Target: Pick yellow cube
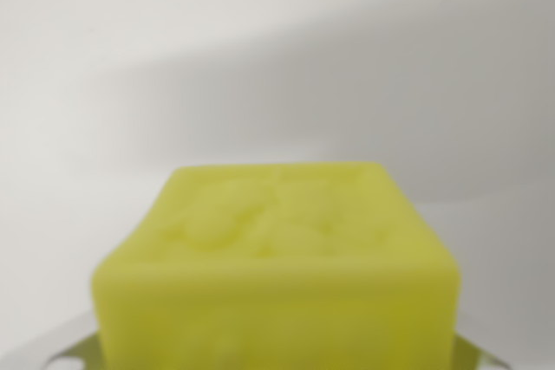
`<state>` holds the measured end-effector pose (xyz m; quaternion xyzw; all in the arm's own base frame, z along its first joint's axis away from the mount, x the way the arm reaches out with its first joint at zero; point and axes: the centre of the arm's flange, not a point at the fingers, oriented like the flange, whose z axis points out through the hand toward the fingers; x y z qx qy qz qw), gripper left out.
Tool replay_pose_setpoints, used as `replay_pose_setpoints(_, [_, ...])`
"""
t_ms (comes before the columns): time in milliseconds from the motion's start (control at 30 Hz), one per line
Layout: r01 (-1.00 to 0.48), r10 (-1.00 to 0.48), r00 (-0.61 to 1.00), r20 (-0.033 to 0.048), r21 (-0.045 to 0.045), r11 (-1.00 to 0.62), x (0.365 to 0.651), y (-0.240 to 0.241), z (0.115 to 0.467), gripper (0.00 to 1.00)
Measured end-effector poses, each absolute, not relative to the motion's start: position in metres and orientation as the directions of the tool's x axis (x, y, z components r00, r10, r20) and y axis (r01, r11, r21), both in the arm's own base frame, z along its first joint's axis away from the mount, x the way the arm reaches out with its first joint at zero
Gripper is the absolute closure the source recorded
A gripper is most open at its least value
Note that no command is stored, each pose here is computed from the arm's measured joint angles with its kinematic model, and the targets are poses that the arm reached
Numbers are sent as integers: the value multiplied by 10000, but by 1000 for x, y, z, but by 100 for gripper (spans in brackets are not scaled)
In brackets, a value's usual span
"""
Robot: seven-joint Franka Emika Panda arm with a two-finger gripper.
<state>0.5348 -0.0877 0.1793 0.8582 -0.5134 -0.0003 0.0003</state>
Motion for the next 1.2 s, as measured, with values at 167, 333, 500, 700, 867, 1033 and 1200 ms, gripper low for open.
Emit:
replay_pose_setpoints(167, [-8810, -8810, 4731, -2, 10, -4731, 535, -88, 192, 100])
replay_pose_setpoints(333, [-8811, -8811, 4730, -3, 11, -4730, 535, -88, 204, 100])
replay_pose_setpoints(500, [-8811, -8811, 4729, -5, 13, -4729, 535, -88, 217, 100])
replay_pose_setpoints(700, [-8811, -8811, 4729, -4, 12, -4729, 535, -88, 232, 100])
replay_pose_setpoints(867, [-8811, -8811, 4728, -6, 15, -4728, 535, -88, 244, 100])
replay_pose_setpoints(1033, [-8812, -8812, 4728, -8, 17, -4728, 534, -88, 257, 100])
replay_pose_setpoints(1200, [-8811, -8811, 4728, -9, 19, -4728, 534, -88, 269, 100])
